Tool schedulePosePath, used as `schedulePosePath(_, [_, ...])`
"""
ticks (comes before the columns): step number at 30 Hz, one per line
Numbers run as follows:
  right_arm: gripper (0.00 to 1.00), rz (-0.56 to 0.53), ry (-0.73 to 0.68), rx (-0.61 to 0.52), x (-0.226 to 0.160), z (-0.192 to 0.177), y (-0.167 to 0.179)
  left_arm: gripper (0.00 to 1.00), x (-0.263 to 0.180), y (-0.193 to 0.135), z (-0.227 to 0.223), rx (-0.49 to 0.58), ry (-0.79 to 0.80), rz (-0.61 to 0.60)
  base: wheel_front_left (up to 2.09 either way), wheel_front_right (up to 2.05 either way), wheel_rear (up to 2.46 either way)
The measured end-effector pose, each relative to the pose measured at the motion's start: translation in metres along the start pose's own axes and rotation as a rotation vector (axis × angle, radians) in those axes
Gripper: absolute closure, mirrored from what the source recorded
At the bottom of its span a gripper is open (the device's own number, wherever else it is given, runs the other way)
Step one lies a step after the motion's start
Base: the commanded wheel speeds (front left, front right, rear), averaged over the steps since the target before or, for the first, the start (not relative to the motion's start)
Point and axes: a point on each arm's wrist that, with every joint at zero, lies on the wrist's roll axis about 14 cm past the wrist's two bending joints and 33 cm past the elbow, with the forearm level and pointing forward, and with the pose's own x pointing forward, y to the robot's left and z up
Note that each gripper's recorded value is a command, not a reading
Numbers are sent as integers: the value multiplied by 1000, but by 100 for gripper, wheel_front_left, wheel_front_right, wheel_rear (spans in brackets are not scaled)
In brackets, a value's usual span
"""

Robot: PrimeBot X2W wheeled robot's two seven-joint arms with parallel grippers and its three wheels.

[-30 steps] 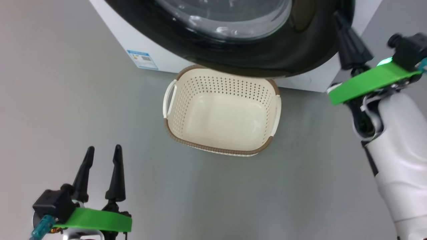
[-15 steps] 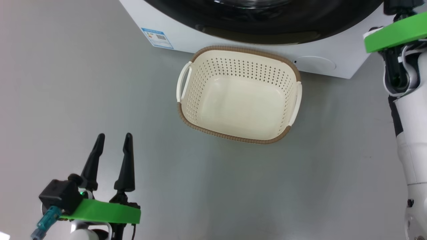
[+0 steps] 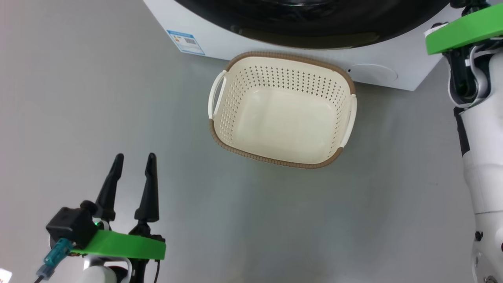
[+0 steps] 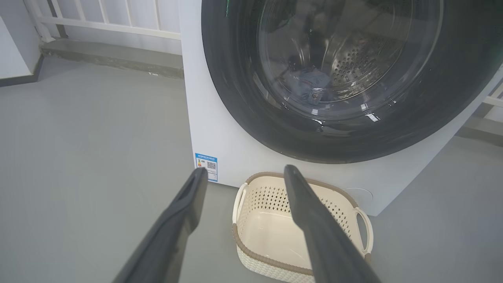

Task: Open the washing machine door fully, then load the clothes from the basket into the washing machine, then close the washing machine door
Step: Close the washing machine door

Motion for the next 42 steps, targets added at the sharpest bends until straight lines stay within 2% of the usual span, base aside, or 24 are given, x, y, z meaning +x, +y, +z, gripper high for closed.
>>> schedulePosePath(5, [98, 31, 52, -27, -21, -11, 9, 0, 0, 1, -1, -7, 2, 2, 0, 0, 0])
schedulePosePath(7, [68, 36, 89, -36, -35, -20, 10, 0, 0, 0, -1, -6, 2, -1, 0, 0, 0])
schedulePosePath(9, [50, 41, 116, -43, -47, -26, 11, 0, 0, 1, -2, -3, 3, 1, 0, 0, 0])
schedulePosePath(10, [18, 42, 126, -47, -53, -27, 12, 0, 1, 2, -1, -2, 2, 2, 0, 0, 0])
schedulePosePath(11, [0, 40, 133, -50, -58, -28, 11, 0, 1, 1, -2, -1, 2, 0, 0, 0, 0])
schedulePosePath(19, [0, -17, 164, -55, -102, -19, -5, 0, 5, -5, 2, 1, -9, -32, 0, 0, 0])
schedulePosePath(32, [0, -186, 228, -105, -193, -4, -49, 0, 9, -29, 2, -9, -11, -121, 0, 0, 0])
schedulePosePath(42, [0, -297, 237, -128, -247, 14, -71, 0, 5, -43, 1, -2, -2, -177, 0, 0, 0])
